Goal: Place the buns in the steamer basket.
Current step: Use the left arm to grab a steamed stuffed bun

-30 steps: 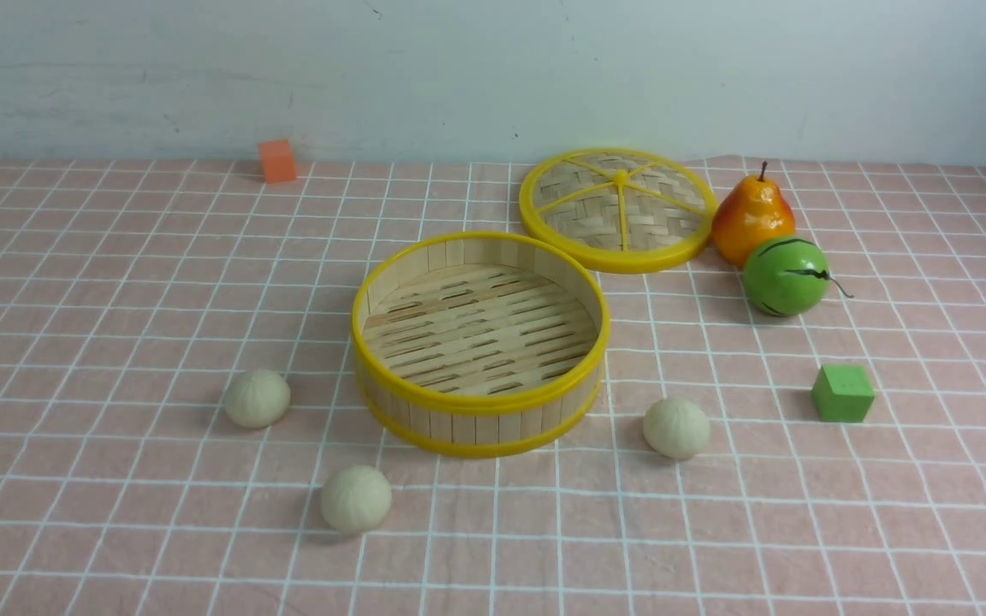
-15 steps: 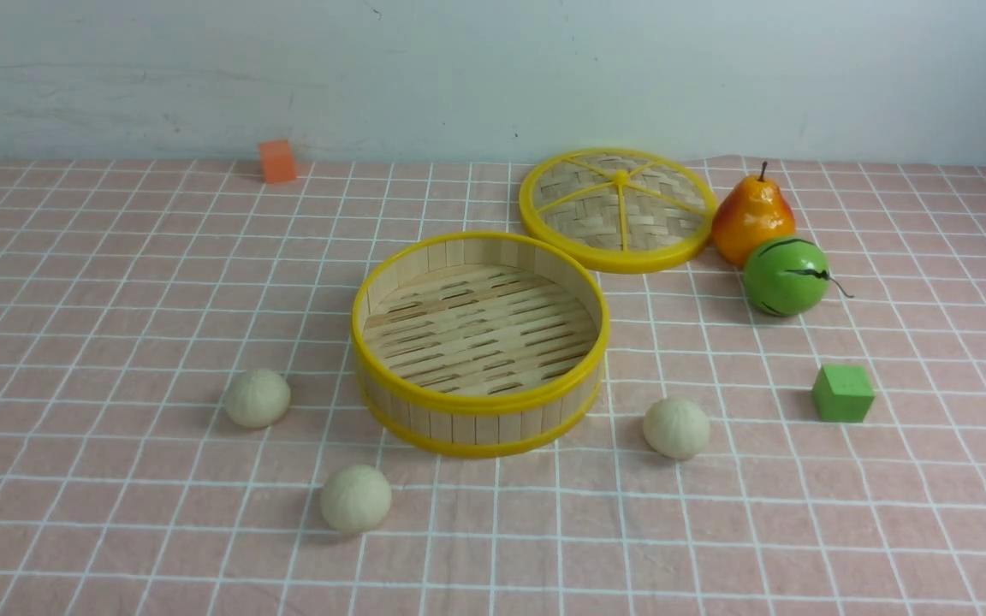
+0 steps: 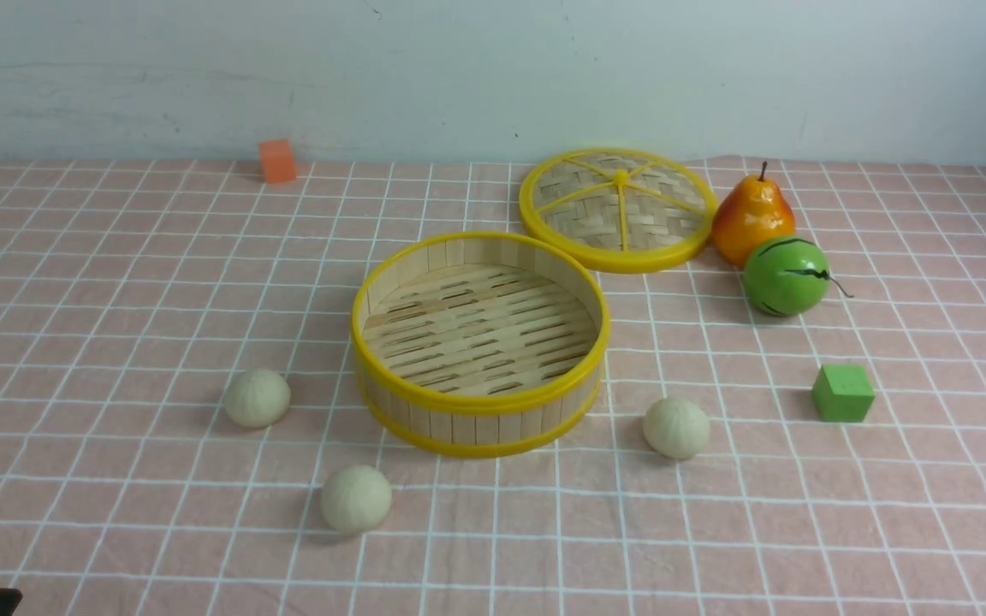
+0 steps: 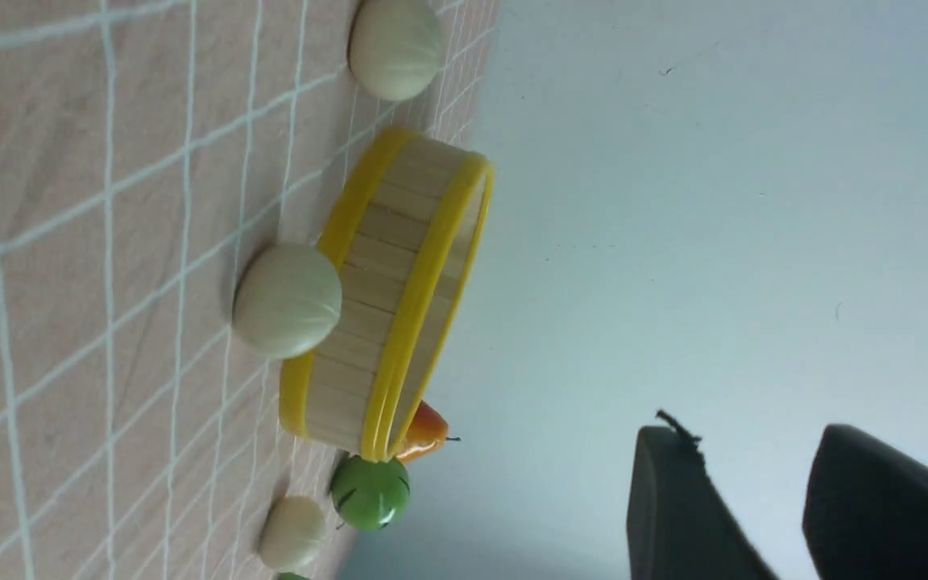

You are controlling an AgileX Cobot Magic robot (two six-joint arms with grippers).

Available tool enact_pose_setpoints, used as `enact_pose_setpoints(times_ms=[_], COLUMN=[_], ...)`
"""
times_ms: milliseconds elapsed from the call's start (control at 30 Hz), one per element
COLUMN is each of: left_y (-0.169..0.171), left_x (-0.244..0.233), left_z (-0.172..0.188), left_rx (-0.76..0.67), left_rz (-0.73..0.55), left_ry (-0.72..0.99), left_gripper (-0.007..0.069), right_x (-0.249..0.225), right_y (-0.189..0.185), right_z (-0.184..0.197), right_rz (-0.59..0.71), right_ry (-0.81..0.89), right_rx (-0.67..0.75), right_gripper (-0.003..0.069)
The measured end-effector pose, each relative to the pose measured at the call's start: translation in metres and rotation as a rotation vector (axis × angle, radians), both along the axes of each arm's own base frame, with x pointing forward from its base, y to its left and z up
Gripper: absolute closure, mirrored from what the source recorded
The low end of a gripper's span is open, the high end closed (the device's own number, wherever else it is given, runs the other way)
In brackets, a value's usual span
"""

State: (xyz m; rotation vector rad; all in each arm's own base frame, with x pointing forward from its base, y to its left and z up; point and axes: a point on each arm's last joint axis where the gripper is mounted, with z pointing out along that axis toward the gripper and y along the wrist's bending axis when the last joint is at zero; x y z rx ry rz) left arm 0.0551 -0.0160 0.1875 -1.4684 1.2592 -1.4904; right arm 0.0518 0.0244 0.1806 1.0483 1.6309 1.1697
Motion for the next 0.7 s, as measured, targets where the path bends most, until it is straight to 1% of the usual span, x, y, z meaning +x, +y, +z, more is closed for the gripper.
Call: enact_pose_setpoints(times_ms=[100, 167, 200, 233, 300, 333, 367, 400, 433, 500, 533, 567, 600, 633, 667, 700], left_y=[-0.001, -0.001, 0.000, 0.000, 0.000, 0.000, 0.000, -0.001, -0.002, -0.005, -0.007, -0.009, -0.010, -0.011, -0.013, -0.013], left_x=[0.000, 0.000, 0.000, 0.000, -0.002, -0.002, -0.006, -0.007, -0.013, -0.015, -0.013, -0.007, -0.002, 0.002, 0.012, 0.023], left_z=[0.000, 0.000, 0.001, 0.001, 0.018, 0.020, 0.040, 0.043, 0.070, 0.100, 0.110, 0.126, 0.129, 0.143, 0.155, 0.162], left_rx=[-0.001, 0.038, 0.086, 0.096, 0.296, 0.315, 0.479, 0.501, 0.688, 0.909, 0.987, 1.089, 1.132, 1.189, 1.265, 1.295], left_rz=[-0.005, -0.010, -0.015, -0.016, -0.028, -0.028, -0.028, -0.028, -0.028, -0.067, -0.095, -0.148, -0.187, -0.223, -0.303, -0.361], left_ry=[0.003, -0.005, -0.016, -0.018, -0.104, -0.114, -0.201, -0.212, -0.305, -0.352, -0.353, -0.341, -0.318, -0.310, -0.268, -0.227], left_gripper=[0.0387, 0.0387, 0.0387, 0.0387, 0.0387, 0.0387, 0.0390, 0.0390, 0.0412, 0.0468, 0.0491, 0.0552, 0.0580, 0.0615, 0.0639, 0.0639], right_x=[0.002, 0.002, 0.002, 0.002, 0.002, 0.002, 0.003, 0.003, 0.003, 0.001, 0.000, 0.001, 0.002, 0.004, 0.010, 0.015], right_y=[-0.004, -0.006, -0.006, -0.006, -0.006, -0.006, -0.007, -0.008, -0.009, -0.010, -0.011, -0.011, -0.011, -0.011, -0.010, -0.009], right_z=[0.003, 0.004, 0.005, 0.005, 0.005, 0.005, 0.007, 0.008, 0.014, 0.032, 0.045, 0.057, 0.068, 0.079, 0.098, 0.109], right_rz=[-0.035, -0.049, -0.052, -0.052, -0.049, -0.050, -0.051, -0.051, -0.055, -0.067, -0.074, -0.069, -0.066, -0.057, -0.016, 0.020], right_ry=[-0.051, -0.067, -0.072, -0.073, -0.088, -0.091, -0.120, -0.124, -0.166, -0.251, -0.291, -0.316, -0.340, -0.348, -0.353, -0.353], right_rx=[-0.079, -0.087, -0.083, -0.086, -0.118, -0.124, -0.192, -0.202, -0.276, -0.400, -0.458, -0.554, -0.621, -0.674, -0.800, -0.881], right_gripper=[0.0420, 0.0420, 0.0420, 0.0420, 0.0420, 0.0420, 0.0420, 0.0421, 0.0435, 0.0485, 0.0524, 0.0568, 0.0607, 0.0631, 0.0667, 0.0676])
